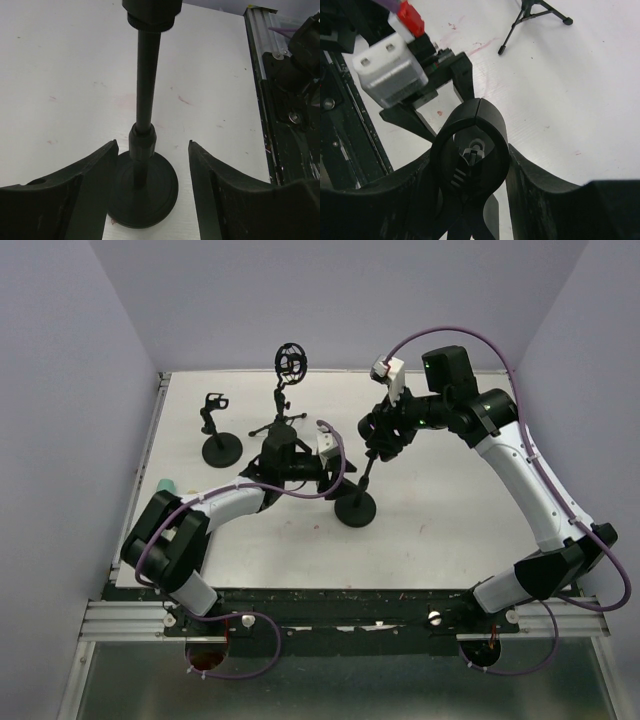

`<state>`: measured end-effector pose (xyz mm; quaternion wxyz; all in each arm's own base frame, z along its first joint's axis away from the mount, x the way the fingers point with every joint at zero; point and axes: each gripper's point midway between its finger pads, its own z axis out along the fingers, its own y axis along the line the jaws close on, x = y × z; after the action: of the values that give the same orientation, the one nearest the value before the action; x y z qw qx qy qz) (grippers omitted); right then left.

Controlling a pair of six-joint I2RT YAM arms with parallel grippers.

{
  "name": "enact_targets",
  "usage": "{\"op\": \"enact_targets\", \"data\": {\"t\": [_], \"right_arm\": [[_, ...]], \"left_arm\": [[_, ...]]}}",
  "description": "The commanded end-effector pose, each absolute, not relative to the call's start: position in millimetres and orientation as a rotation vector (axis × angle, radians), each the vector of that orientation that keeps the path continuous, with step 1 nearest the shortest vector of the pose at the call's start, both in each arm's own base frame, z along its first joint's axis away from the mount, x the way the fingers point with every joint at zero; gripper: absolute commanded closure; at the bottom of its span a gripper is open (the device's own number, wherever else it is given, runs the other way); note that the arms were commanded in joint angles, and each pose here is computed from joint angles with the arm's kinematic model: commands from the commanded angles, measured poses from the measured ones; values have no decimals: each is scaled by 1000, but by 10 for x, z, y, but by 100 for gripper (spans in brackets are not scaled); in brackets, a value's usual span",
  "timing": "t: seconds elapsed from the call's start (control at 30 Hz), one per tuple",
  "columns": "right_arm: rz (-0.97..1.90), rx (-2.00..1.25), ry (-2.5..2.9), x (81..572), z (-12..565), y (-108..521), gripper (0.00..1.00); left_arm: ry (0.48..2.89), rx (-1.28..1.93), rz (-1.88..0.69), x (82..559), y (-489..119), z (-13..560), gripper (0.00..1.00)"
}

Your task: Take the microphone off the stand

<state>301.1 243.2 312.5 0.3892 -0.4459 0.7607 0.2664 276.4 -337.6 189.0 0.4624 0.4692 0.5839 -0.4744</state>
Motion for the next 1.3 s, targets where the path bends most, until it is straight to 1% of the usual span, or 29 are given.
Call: {"op": "enact_targets", "data": {"t": [0.0,0.03,0.1,0.2,0.27,0.3,0.37,0.4,0.47,0.57,0.63,0.7,0.73,0.83,0.97,1.07,1.13,1.17,1.2,1.23,1.27], "right_arm": [[654,-1073,1950,3035,3213,2386,43],[654,-1069,1949,3041,3229,2383,43],[661,-1075,1951,3040,3234,2388,43],[676,-1067,1958,3041,3237,2408,44],[681,-1059,1965,3052,3233,2417,44],[680,-1050,1968,3069,3237,2416,44],[679,-1029,1971,3110,3250,2414,44],[678,-1017,1970,3139,3256,2416,44],[671,-949,1986,3238,3277,2383,46],[676,-774,1999,3443,3357,2323,69],[675,-677,2021,3560,3338,2298,81],[712,-585,2083,3608,3250,2323,90],[738,-554,2118,3616,3179,2341,93],[807,-452,2226,3581,2936,2377,99],[857,-405,2317,3536,2673,2389,99],[1021,-580,2246,3392,2730,2542,99],[1107,-737,2136,3256,2814,2629,99],[1131,-796,2077,3179,2859,2642,99],[1129,-845,2015,3143,2899,2645,99],[1120,-901,1957,3105,2912,2641,99],[1097,-962,1885,3072,2959,2638,99]], "left_arm": [[1327,1249,-1165,2735,-3602,1856,40],[1347,1253,-1108,2801,-3616,1775,43],[1360,1249,-1072,2864,-3642,1652,44],[1341,1227,-1084,2918,-3714,1672,48],[1318,1238,-1083,2927,-3779,1717,54],[1306,1243,-1084,2931,-3810,1746,63],[1315,1259,-1084,2922,-3827,1737,90],[1326,1254,-1069,2939,-3808,1751,100],[1352,1246,-1031,2933,-3735,1785,100],[1448,1182,-857,3006,-3473,1878,100],[1524,1115,-710,3097,-3244,1917,100],[1593,1022,-574,3190,-3006,1923,100],[1635,957,-496,3257,-2865,1894,100],[1738,826,-324,3389,-2616,1769,100],[1807,756,-229,3479,-2513,1650,100],[1859,791,-222,3472,-2522,1575,100],[1862,843,-279,3425,-2579,1569,100],[1858,898,-354,3361,-2635,1558,85],[1845,938,-424,3304,-2686,1570,50],[1828,962,-488,3269,-2712,1583,38],[1796,1012,-595,3186,-2765,1602,30]]}}
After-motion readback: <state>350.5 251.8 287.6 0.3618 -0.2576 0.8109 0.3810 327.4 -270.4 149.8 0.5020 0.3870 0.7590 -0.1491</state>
